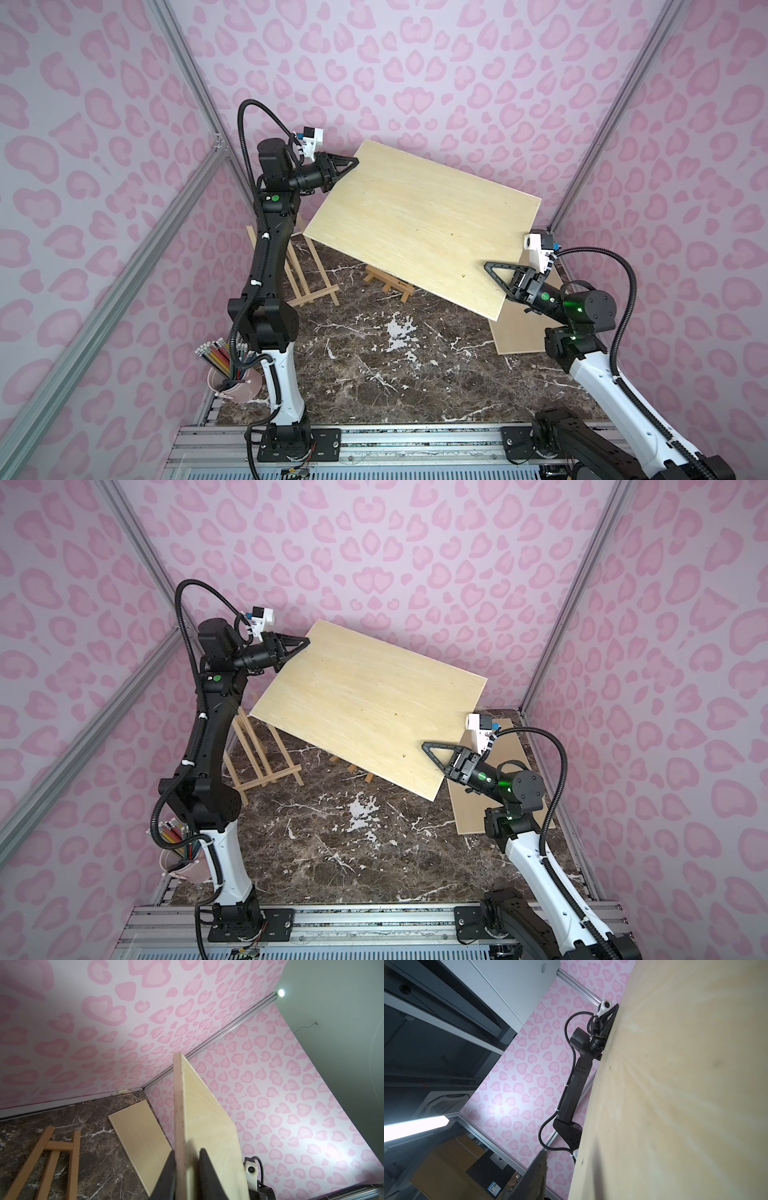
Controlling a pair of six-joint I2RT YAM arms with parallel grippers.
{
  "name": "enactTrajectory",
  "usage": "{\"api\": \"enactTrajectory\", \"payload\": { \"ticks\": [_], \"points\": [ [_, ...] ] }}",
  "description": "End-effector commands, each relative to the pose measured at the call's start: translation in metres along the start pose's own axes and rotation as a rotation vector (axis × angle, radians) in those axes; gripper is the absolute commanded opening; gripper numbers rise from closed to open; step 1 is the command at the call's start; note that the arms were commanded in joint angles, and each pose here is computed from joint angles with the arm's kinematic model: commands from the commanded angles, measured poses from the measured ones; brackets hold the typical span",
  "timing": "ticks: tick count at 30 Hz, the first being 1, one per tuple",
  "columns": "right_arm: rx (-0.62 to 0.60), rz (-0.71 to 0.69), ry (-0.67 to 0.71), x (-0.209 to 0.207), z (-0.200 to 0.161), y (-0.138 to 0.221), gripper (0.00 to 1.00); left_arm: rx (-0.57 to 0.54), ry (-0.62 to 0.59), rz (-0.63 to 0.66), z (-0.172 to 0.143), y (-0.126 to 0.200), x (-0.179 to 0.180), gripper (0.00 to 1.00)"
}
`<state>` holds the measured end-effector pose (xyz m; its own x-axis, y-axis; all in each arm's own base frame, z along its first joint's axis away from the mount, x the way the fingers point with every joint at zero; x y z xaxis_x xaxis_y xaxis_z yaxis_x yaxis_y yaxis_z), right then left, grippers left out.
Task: Disassemble the easel
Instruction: Place the drawing board on the drawing board.
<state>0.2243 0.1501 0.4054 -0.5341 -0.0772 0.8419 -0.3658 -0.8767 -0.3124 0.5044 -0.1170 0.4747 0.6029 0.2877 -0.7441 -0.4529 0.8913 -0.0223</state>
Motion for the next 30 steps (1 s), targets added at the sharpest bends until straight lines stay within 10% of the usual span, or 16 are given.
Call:
{"api": "enactTrajectory", "payload": {
  "ticks": [1,17,30],
  "points": [
    [0.0,0.085,0.135,0.03,0.001,0.001,0.52,-0.075,-0.181,-0.015,0.017,0.007,-0.016,0.03],
    [-0.001,-0.004,0.136,0.024,0.008,0.004,0.58,-0.047,-0.287,-0.068,0.015,0.016,-0.043,0.03],
    [-0.005,-0.064,0.167,0.017,0.012,0.003,0.0,-0.042,-0.375,-0.089,0.012,0.016,-0.056,0.03]
  ]
}}
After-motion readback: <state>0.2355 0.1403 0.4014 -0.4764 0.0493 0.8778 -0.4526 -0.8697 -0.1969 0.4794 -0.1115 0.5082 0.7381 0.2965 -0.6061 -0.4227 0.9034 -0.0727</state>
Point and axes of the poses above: each gripper's point midway between its finger pads, its own y axis back along the fingers, its own x axis along the line the jaws close on, z = x × y, the point moved 4 cm from there along y, back along the fingers, and after that the axes turned 6 degrees about -y, right-handed, at the moved point
